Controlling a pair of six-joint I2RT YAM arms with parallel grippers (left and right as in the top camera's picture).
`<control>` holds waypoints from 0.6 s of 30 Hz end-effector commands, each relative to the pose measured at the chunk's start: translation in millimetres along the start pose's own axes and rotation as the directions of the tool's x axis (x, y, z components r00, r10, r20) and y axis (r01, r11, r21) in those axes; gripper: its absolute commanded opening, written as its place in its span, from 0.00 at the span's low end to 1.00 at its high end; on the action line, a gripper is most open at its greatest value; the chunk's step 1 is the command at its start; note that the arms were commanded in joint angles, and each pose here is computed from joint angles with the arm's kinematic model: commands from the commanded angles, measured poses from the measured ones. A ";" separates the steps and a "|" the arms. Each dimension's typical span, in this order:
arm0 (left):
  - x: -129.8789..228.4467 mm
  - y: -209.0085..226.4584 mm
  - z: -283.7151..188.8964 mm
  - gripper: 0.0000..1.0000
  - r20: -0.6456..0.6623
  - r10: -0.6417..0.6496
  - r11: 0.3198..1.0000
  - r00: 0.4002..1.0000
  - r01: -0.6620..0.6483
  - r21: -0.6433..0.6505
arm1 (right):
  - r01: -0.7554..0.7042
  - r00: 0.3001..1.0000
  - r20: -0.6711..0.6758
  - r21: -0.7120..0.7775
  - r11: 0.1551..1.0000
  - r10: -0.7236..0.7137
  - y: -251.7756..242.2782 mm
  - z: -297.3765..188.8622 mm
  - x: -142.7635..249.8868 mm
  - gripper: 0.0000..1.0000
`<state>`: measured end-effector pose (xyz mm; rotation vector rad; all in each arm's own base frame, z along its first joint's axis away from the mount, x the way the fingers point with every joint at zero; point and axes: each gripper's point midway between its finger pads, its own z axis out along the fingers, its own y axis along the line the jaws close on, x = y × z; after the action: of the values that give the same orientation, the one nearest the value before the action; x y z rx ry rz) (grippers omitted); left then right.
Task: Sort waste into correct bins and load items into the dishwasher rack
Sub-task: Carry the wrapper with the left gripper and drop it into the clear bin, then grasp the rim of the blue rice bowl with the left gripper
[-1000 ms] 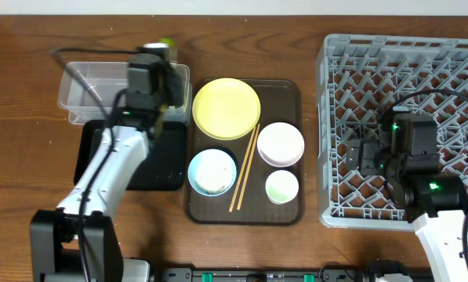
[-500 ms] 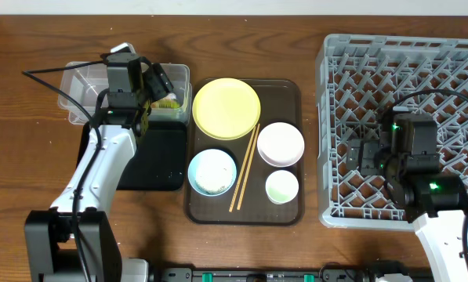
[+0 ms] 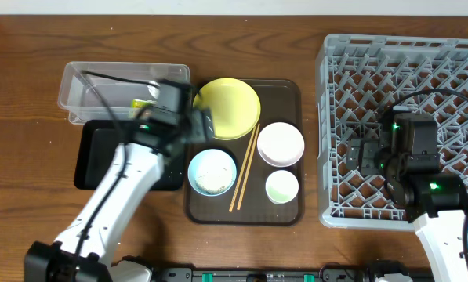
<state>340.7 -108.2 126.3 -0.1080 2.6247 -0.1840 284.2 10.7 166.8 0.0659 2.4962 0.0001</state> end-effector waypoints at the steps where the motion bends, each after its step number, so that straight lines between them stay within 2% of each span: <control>1: 27.4 -20.5 2.1 0.94 -0.076 0.097 0.995 0.992 -0.097 0.011 | -0.025 0.999 0.027 0.005 1.000 0.025 -3.5 -6.0 -8.3 0.99; 6: 64.0 -56.5 10.8 0.94 -0.153 0.230 0.973 0.961 -0.225 0.053 | -0.025 0.999 0.027 0.005 1.000 0.025 -3.5 -6.0 -8.3 0.99; 9: 80.3 -67.5 20.9 0.90 -0.193 0.271 0.962 0.943 -0.265 0.060 | -0.025 0.999 0.025 0.005 1.000 0.025 -3.6 -6.0 -7.8 0.99; 14: 102.3 -65.8 43.4 0.86 -0.282 0.170 0.984 0.944 -0.177 0.001 | -0.025 0.999 0.023 0.005 1.000 0.025 -3.6 -6.0 -7.5 0.99; 18: 110.9 -63.5 59.0 0.72 -0.316 0.151 0.986 0.937 -0.166 -0.023 | -0.025 0.999 0.023 0.005 1.000 0.025 -3.6 -6.0 -7.5 0.99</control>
<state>277.0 -191.0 42.0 0.1882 2.9152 -0.1062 283.5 10.6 166.2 0.0658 2.5000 -0.0004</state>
